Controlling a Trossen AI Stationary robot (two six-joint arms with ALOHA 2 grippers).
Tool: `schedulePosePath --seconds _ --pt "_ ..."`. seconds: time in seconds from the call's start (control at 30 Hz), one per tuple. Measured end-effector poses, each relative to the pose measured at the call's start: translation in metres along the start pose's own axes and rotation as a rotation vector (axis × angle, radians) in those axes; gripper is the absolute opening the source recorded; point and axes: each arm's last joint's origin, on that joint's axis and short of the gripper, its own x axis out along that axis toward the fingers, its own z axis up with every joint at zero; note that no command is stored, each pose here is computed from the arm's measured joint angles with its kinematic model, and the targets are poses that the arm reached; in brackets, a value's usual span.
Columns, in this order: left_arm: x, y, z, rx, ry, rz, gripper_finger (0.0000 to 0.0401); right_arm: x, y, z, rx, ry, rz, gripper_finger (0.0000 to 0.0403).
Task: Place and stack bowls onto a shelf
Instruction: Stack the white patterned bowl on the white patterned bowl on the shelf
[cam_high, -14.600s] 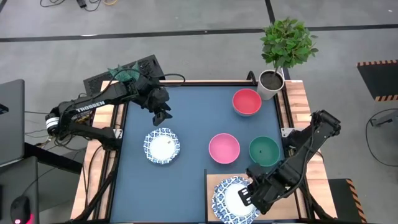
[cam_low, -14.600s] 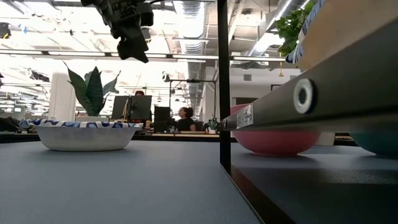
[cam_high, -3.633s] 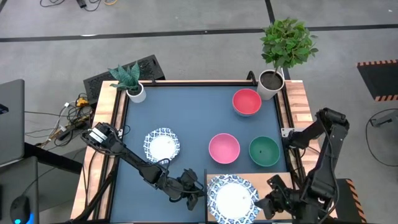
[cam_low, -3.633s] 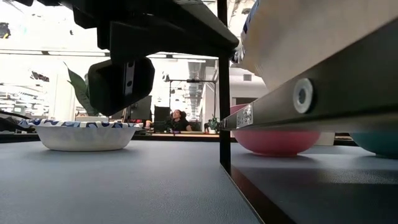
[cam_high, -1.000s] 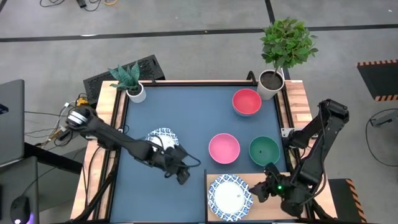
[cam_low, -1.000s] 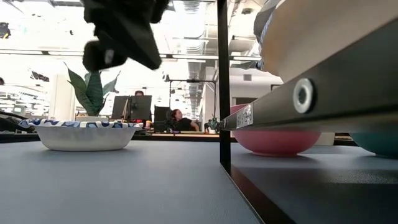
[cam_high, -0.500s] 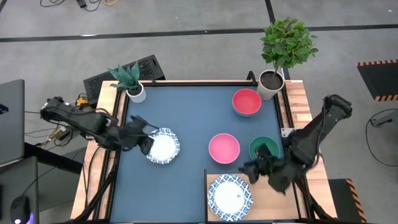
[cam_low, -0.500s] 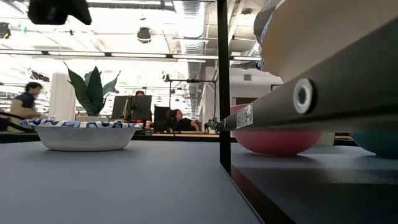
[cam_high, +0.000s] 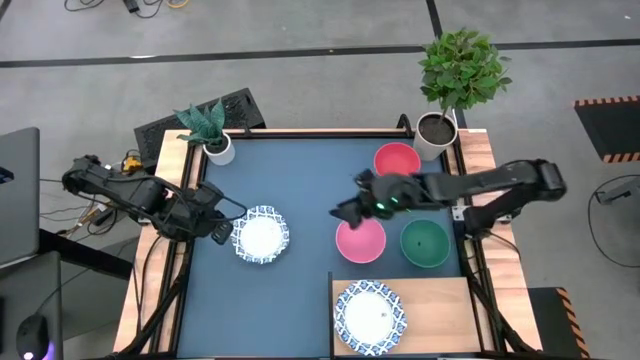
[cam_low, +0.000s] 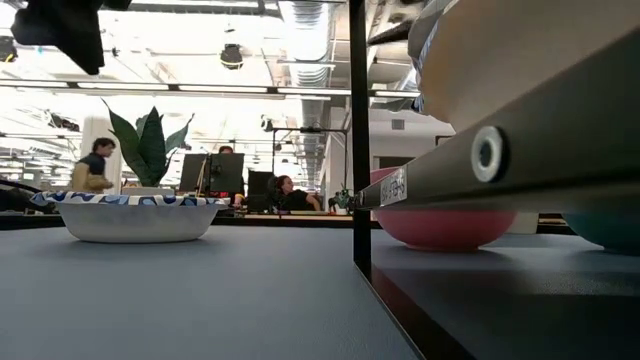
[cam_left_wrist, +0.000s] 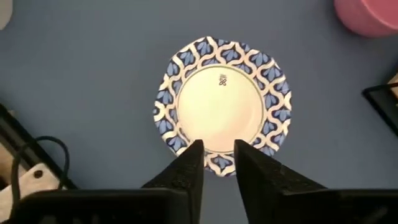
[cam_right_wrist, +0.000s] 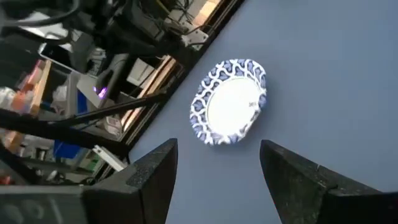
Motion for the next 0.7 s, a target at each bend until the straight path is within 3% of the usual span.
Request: schedulePosePath --seconds 0.23,0.4,0.7 --pt "0.0 0.005 -0.002 0.017 0.024 0.048 0.0123 0.064 0.002 0.035 -0.115 0.085 0.014 0.0253" --pt "0.0 0.005 -0.002 0.017 0.024 0.049 0.0136 0.101 0.006 0.051 -0.211 0.151 -0.079 0.0253" --pt "0.0 0.005 -0.002 0.012 0.019 0.051 0.0138 0.161 -0.004 0.044 -0.251 0.278 -0.21 0.0253"
